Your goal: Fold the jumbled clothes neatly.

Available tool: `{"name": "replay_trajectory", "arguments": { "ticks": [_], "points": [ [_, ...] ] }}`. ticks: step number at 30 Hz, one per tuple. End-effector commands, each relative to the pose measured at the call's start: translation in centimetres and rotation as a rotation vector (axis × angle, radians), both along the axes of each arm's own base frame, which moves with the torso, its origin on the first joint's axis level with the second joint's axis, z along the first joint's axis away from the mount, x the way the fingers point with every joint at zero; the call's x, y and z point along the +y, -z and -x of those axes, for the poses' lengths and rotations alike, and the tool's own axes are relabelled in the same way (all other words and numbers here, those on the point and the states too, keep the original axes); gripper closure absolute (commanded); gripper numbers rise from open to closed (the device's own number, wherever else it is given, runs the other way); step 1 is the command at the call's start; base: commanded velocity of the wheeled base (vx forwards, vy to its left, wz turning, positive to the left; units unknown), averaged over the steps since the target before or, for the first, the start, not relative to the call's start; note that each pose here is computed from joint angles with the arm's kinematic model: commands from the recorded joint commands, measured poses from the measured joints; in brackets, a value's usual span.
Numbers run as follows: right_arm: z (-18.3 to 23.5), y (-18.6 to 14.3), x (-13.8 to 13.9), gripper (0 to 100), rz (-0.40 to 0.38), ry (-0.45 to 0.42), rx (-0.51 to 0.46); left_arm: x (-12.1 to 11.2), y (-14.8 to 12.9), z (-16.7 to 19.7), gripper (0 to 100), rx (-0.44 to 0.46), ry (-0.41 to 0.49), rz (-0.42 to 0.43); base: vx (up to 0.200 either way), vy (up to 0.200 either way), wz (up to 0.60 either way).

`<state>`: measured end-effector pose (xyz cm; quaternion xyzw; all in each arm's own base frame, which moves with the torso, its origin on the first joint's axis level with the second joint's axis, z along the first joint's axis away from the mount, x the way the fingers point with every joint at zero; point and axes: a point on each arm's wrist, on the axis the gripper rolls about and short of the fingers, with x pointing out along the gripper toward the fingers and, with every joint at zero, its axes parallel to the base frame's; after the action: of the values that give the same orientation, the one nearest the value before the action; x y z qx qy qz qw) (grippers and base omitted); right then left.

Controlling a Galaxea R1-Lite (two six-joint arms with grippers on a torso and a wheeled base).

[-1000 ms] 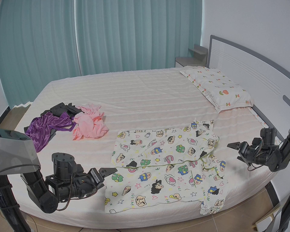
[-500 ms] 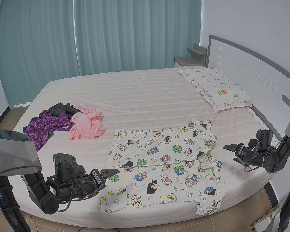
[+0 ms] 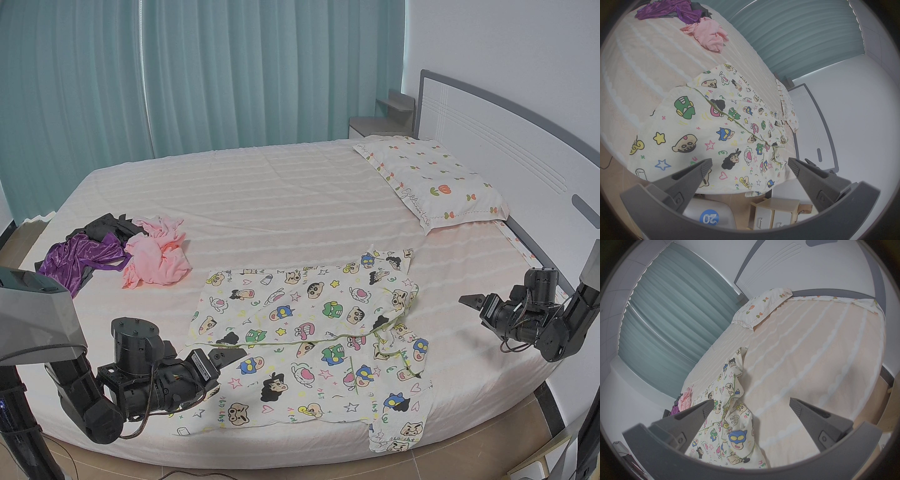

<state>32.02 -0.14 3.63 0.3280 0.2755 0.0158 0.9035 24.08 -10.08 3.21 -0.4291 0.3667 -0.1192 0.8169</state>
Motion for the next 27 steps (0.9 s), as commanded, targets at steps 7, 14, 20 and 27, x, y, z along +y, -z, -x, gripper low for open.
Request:
{"name": "replay_trajectory", "arguments": {
  "ticks": [7,14,20,27],
  "points": [
    [-0.6,0.9,3.5,0,0.021,-0.079,0.007,0.1,0.1,0.1,0,0.006,0.000,-0.002,0.171,0.000,0.00],
    [-1.0,1.8,5.1,0,0.019,-0.123,0.018,0.0,0.1,-0.1,0,0.001,-0.007,-0.007,0.086,0.000,0.00],
    [-0.9,3.2,6.6,0,0.037,-0.142,0.055,0.1,0.3,0.1,0,0.012,-0.009,-0.012,0.000,0.000,0.00],
    [-2.1,2.8,7.8,0,0.076,-0.121,0.025,0.0,0.4,0.2,0,0.015,-0.004,-0.012,0.000,0.000,0.00]
  ]
}}
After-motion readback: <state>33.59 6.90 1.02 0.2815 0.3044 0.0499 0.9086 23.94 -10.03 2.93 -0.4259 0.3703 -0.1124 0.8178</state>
